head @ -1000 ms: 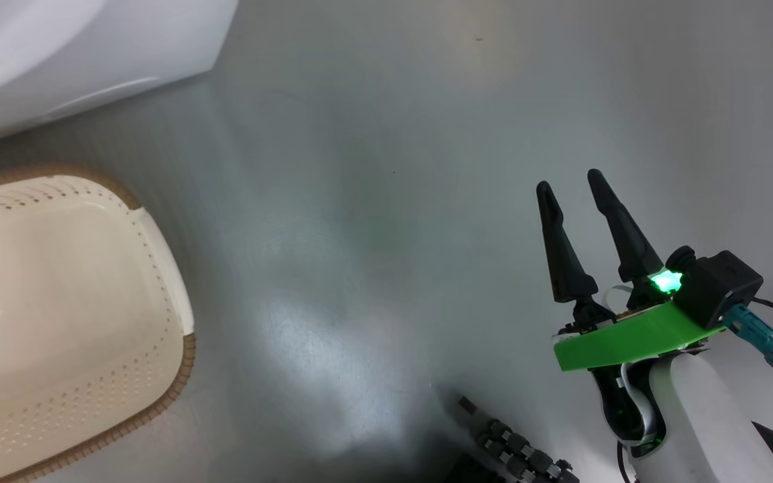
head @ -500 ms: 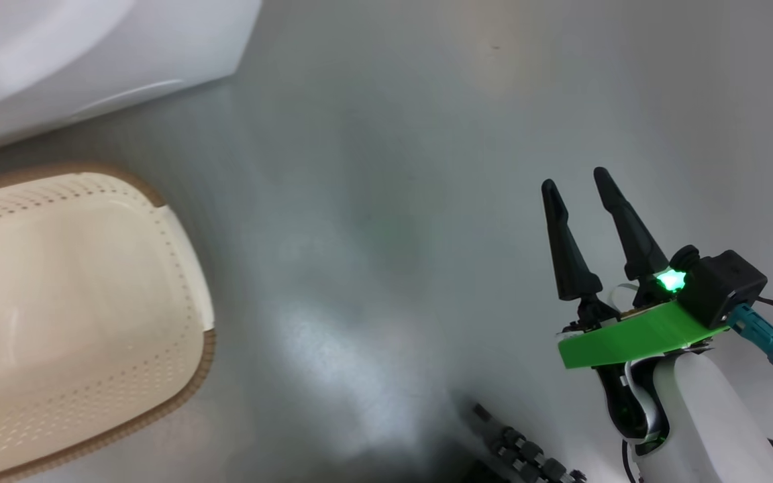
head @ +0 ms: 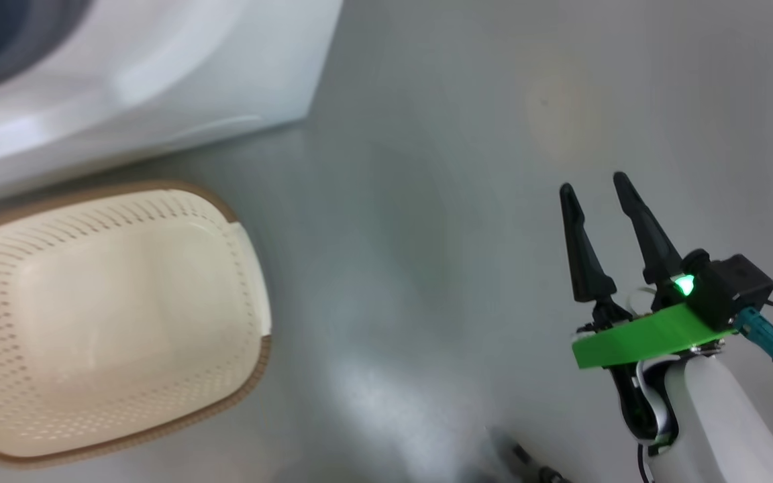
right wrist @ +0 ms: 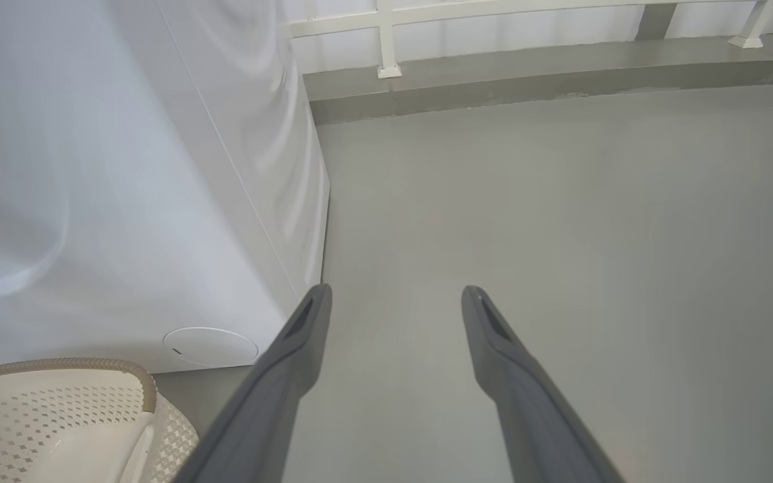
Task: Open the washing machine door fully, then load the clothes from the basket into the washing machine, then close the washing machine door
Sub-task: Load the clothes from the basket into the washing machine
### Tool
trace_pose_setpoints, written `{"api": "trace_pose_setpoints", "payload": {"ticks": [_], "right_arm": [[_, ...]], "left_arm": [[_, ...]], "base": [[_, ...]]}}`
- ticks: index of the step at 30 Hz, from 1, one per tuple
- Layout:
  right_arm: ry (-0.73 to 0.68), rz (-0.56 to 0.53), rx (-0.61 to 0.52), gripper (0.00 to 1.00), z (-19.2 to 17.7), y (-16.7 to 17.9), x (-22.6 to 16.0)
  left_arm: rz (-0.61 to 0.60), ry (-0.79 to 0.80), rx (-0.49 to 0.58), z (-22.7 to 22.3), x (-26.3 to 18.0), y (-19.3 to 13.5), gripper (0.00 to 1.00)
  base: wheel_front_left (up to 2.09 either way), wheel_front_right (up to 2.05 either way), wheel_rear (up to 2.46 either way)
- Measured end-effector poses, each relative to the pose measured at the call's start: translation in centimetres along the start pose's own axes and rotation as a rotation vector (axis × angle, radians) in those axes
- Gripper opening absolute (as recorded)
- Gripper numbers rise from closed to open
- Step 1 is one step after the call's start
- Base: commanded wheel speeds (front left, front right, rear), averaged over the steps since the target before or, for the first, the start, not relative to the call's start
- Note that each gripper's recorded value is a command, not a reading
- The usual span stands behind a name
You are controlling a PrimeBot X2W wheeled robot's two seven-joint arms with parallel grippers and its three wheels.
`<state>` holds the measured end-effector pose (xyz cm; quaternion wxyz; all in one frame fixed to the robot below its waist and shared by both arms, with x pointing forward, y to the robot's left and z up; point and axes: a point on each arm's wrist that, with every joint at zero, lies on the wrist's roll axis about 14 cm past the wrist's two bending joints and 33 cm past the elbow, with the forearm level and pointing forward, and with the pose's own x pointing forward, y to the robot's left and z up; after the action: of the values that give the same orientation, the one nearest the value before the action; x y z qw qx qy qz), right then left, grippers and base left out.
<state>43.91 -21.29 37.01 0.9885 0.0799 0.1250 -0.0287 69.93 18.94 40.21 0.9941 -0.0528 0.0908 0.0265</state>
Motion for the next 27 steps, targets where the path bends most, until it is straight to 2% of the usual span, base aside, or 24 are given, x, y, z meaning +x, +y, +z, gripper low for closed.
{"api": "trace_pose_setpoints", "payload": {"ticks": [9, 14, 19, 20, 21, 27], "right_arm": [[-0.006, 0.009, -0.016, 1.00, 0.6, 0.6, -2.5], [-0.025, 0.025, -0.023, 1.00, 1.8, 1.3, -4.0], [-0.032, 0.035, -0.038, 1.00, 2.9, 1.6, -5.9], [-0.034, 0.042, -0.050, 1.00, 3.3, 1.7, -6.7], [-0.034, 0.042, -0.050, 1.00, 3.3, 1.7, -6.7], [-0.053, 0.063, -0.066, 1.00, 4.8, 2.1, -9.0]], "left_arm": [[0.012, -0.019, -0.066, -0.8, -6.3, 0.6, 1.00], [0.002, -0.018, -0.067, -1.4, -11.5, 0.9, 1.00], [-0.047, -0.052, -0.063, -0.6, -16.9, -0.3, 1.00], [-0.061, -0.072, -0.065, -0.1, -19.1, -0.7, 1.00], [-0.061, -0.072, -0.065, -0.1, -19.1, -0.7, 1.00], [-0.048, -0.082, -0.071, -0.1, -26.0, -0.3, 1.00]], "base": [[0.00, 0.00, 0.00], [0.00, 0.00, 0.00], [0.00, 0.00, 0.00], [0.00, 0.00, 0.00], [0.00, 0.00, 0.00], [0.00, 0.00, 0.00]]}}
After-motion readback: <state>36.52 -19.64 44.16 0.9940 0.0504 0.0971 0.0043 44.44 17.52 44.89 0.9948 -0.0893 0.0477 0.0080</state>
